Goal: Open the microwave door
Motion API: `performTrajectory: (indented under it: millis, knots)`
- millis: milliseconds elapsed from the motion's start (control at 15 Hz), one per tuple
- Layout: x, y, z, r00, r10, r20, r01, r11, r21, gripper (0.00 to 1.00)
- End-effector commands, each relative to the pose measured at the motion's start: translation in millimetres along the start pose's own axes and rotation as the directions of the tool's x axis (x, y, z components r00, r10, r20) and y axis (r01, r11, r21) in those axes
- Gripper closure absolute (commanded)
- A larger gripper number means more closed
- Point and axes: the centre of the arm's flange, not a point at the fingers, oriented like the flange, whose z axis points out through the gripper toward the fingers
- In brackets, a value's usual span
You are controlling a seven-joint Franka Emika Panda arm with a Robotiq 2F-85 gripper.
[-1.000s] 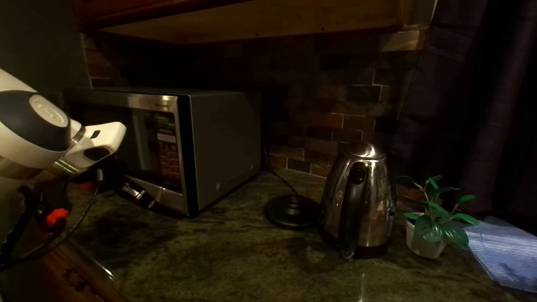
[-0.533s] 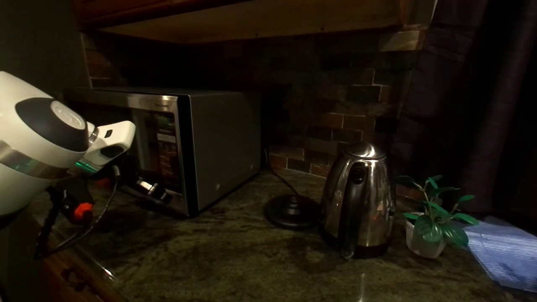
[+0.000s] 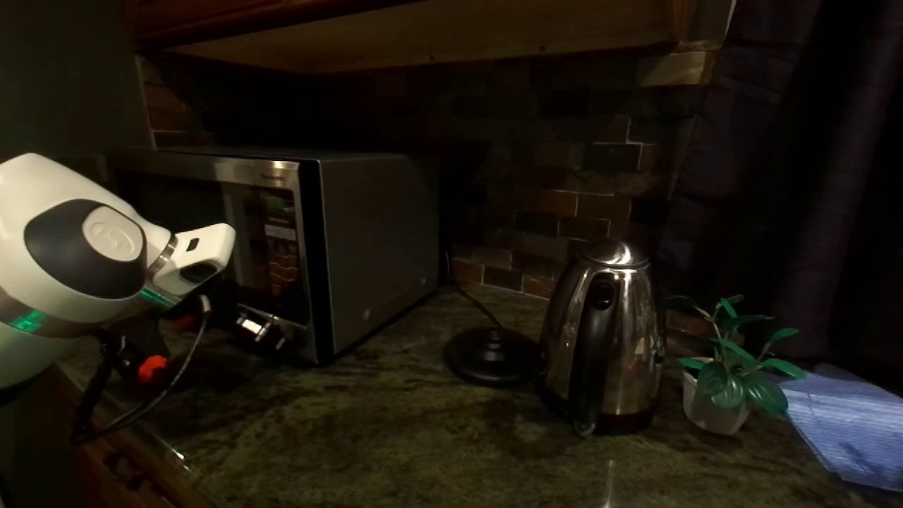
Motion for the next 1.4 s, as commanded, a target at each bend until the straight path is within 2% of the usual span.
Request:
performTrajectory:
  millis: [0, 667, 1333]
  knots:
    - [6.3, -3.6, 12.5, 0.997, -0.002, -0.079, 0.002, 1.000, 0.001, 1.00]
    - [2.0, 3.9, -7.9, 0.983, 0.011, -0.183, -0.009, 1.000, 0.015, 1.00]
    - [19.4, 12.8, -0.8, 0.963, 0.025, -0.267, -0.026, 1.000, -0.001, 1.00]
